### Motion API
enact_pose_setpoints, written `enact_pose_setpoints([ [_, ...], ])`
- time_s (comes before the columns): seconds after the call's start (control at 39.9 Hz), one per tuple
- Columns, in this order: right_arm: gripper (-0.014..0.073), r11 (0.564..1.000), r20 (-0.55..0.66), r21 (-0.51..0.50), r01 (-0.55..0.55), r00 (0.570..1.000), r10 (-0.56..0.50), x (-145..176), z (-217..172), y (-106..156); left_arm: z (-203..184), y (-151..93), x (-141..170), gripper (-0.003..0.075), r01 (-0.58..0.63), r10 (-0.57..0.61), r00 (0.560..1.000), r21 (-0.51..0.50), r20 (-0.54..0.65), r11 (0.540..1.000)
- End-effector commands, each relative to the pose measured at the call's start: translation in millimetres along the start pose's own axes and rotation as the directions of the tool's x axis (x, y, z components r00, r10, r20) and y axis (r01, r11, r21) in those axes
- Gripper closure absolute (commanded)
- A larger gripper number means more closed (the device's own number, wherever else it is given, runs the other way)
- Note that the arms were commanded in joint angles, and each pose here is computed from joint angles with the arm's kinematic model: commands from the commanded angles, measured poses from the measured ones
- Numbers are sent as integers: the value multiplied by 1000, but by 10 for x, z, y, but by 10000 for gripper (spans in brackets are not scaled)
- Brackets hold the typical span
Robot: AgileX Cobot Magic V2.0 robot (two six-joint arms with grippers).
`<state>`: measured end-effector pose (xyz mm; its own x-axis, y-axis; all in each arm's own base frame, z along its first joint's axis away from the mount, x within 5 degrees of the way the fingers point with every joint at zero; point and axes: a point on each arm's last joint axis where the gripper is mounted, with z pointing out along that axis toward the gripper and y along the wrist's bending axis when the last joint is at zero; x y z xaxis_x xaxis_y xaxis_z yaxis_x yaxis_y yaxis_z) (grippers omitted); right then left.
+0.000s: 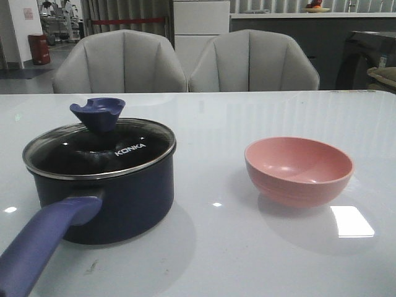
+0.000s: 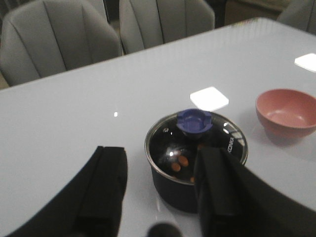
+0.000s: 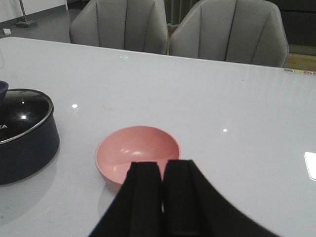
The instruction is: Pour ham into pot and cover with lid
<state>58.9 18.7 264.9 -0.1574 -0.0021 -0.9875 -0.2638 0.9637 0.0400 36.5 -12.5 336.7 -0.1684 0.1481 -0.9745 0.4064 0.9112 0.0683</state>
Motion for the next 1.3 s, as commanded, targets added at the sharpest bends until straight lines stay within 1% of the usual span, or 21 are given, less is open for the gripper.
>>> enact_pose_setpoints([
  [0.0,445,1000,91,12,5,996,-6,-145,-17,-7,-121,-10,36,475,10,-11,980,7,199,1000],
  [0.05,445,1000,91,12,5,996,-6,-145,-17,-7,-149,-16,137,556,10,-12,971,7,237,1000],
  [0.1,445,1000,91,12,5,996,-6,-145,-17,-7,-165,-21,206,619,11,-12,965,7,262,1000],
  [0.13,445,1000,91,12,5,996,-6,-145,-17,-7,-176,-22,230,603,11,-12,962,7,274,1000],
  [0.2,445,1000,91,12,5,996,-6,-145,-17,-7,-174,-27,288,598,11,-12,957,7,290,1000],
  [0.8,445,1000,91,12,5,996,-6,-145,-17,-7,-16,-48,510,598,7,-9,978,11,208,1000],
  [0.93,445,1000,91,12,5,996,-6,-145,-17,-7,33,-50,546,598,-10,10,971,0,237,1000],
  [0.98,445,1000,91,12,5,996,-6,-145,-17,-7,57,-48,567,598,-7,11,969,-20,248,1000],
  [1.08,445,1000,91,12,5,996,-6,-145,-17,-7,116,-28,648,598,8,15,971,-97,239,995],
  [1.18,445,1000,91,12,5,996,-6,-145,-17,-7,175,9,745,598,31,16,974,-202,227,979],
  [1.28,445,1000,91,12,5,996,-6,-145,-17,-7,234,43,832,598,89,-11,964,-281,267,956],
])
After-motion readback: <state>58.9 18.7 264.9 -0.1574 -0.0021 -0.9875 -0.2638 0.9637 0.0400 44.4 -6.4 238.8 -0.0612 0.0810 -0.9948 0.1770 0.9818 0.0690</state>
